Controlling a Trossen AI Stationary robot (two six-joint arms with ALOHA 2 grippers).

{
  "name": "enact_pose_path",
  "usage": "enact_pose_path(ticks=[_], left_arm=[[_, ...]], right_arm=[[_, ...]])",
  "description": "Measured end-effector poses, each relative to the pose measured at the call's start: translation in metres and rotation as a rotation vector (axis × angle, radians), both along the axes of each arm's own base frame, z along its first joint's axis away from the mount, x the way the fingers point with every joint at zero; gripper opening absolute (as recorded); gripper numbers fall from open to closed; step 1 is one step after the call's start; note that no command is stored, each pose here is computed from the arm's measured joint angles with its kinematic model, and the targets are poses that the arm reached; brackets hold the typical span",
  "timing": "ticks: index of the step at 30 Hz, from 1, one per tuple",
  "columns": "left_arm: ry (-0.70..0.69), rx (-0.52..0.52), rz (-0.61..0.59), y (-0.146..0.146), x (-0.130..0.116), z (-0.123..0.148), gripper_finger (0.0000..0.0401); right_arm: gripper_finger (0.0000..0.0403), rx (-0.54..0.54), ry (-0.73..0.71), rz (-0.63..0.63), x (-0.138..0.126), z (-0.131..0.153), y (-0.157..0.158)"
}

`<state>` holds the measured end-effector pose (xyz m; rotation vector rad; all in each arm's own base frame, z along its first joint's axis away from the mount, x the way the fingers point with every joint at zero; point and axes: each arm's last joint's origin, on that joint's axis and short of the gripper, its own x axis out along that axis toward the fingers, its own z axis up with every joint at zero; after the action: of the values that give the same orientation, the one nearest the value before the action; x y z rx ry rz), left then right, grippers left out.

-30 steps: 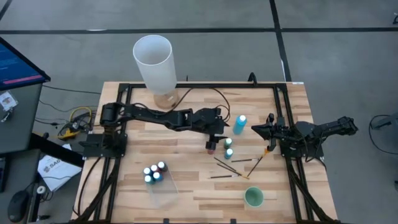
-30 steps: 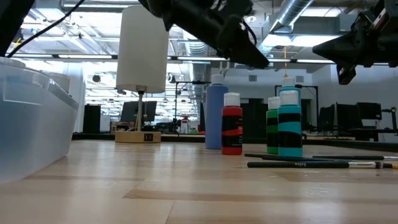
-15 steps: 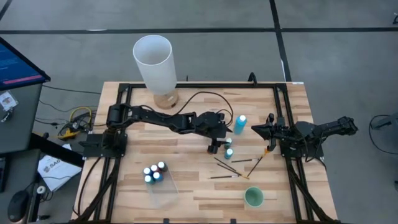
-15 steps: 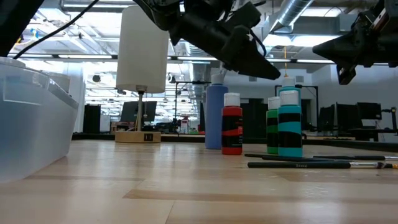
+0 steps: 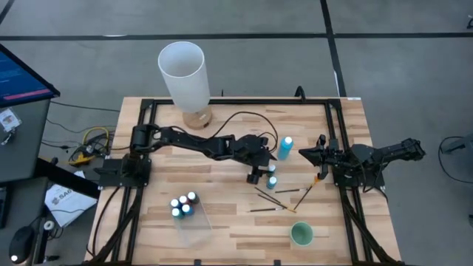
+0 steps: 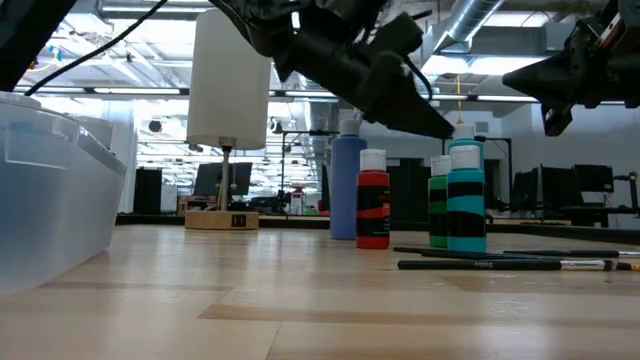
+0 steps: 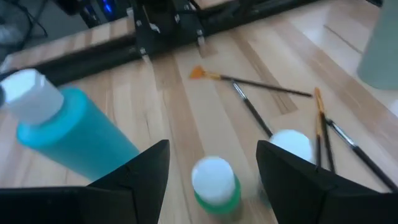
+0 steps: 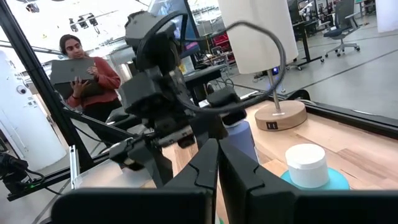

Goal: Pick & Place Paint Supplies
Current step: Put the dark green paint bottle into the transparent bin

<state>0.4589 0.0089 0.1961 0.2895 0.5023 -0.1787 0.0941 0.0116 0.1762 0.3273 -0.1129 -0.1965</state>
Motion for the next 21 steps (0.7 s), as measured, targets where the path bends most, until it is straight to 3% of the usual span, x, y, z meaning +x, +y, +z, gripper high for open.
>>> enact_pose_path(ticks=[8,14,21], left_arm=[[0.048,0.008,0.010,0.001,0.007,-0.023,0.0227],[0.046,0.014,0.020,0.001,0.007,-0.023,0.0227],[0.050,0.014,0.019,0.001,0.006,-0.020,0.0191]], right_arm=[[0.0008,0.000,0.000,0.000,0.000,0.000,0.000],[0.0008,0.000,0.001,0.000,0.000,0.000,0.000],[0.0008,0.000,0.000,0.000,0.000,0.000,0.000]])
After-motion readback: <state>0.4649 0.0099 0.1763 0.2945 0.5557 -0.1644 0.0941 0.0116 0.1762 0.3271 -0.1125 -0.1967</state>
